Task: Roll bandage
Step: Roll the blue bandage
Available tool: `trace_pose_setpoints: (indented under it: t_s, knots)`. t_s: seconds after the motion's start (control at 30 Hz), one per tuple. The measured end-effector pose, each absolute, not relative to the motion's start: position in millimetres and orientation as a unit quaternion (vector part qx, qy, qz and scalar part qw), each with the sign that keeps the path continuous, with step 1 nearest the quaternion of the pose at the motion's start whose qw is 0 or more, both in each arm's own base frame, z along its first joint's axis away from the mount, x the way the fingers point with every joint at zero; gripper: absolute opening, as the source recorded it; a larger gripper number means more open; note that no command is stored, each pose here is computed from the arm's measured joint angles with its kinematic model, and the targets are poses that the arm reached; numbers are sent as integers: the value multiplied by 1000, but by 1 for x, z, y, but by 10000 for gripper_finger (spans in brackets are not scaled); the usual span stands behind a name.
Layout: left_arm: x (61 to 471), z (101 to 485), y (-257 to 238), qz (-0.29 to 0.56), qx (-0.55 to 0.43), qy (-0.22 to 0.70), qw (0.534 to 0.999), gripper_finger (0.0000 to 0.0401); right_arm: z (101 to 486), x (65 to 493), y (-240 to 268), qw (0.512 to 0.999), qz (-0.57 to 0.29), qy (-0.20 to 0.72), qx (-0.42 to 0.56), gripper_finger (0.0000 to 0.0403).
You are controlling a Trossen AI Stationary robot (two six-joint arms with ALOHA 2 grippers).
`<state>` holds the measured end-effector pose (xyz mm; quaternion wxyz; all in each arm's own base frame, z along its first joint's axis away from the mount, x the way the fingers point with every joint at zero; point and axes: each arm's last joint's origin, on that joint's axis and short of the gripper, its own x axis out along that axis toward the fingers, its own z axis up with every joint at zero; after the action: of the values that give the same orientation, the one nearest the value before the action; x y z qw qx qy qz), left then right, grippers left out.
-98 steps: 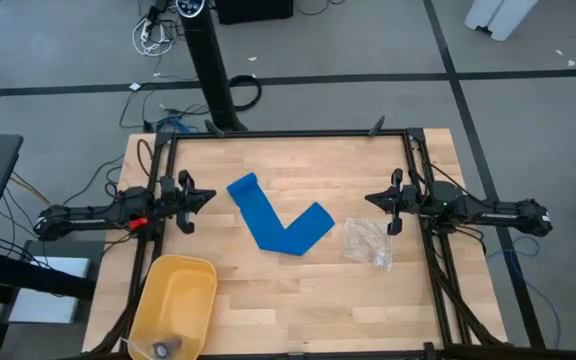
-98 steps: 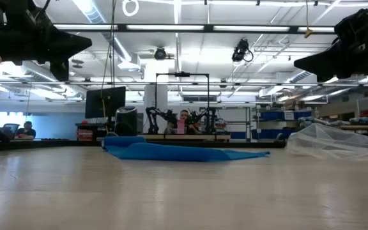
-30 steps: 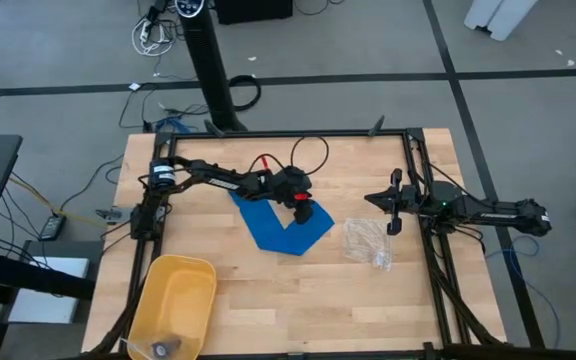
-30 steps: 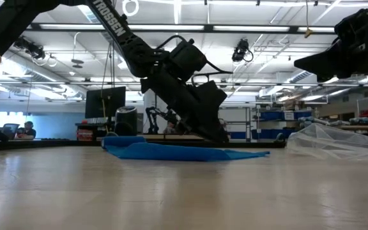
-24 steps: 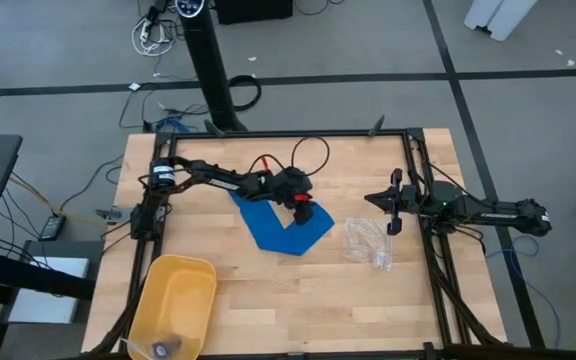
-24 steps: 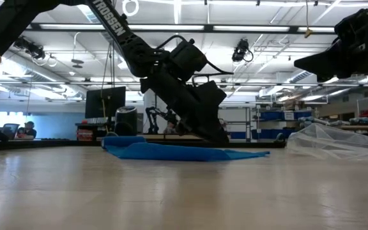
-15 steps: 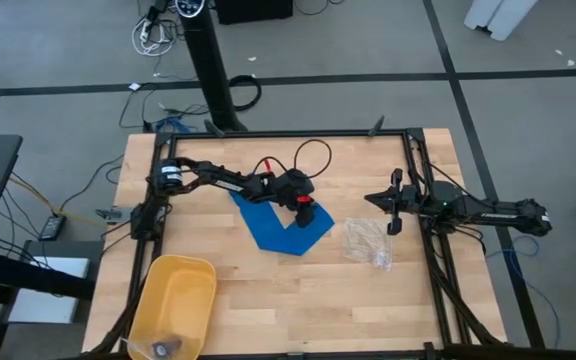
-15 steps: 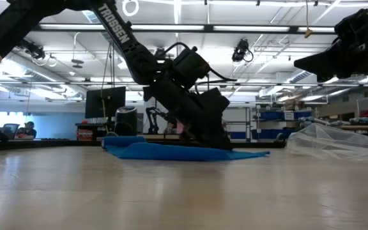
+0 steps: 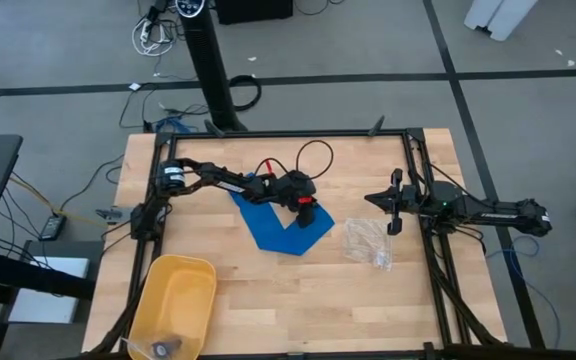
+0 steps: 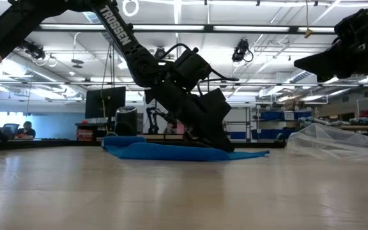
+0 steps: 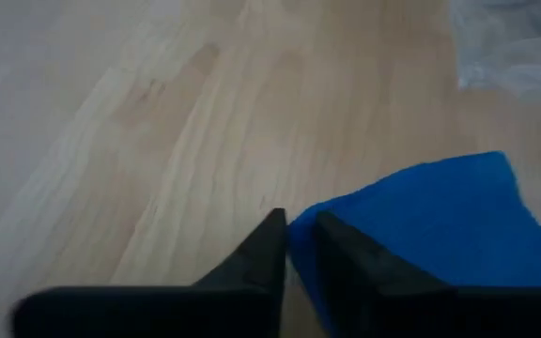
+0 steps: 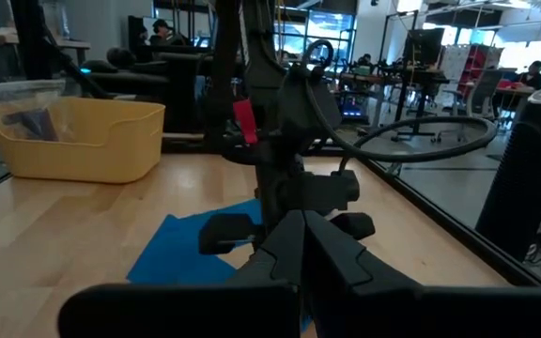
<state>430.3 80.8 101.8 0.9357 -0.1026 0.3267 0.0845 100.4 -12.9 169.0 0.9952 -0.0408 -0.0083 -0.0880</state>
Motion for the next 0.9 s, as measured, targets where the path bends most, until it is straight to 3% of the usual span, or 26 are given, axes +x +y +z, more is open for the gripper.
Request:
trace_pose_setpoints:
  t_s: [0.13,0.33,0.53,0.73,0.9]
  knots:
    - [432,104,73,76,-88,324,939,9,169,100,-13,995,-88,-9,-41,7]
    - [432,118,57,49,-81,315,944,4,169,100,-13,995,-88,-8,-41,7]
    - [432,160,31,35,-66,264,962,2,169,100,-13,995,-88,-8,-41,8]
    - [425,200,-11,29,-44,223,973,2,169,100,-13,995,-88,-8,-41,8]
    - [419,205,-53,30,-44,225,973,1,169,100,-13,995,-88,-8,-41,7]
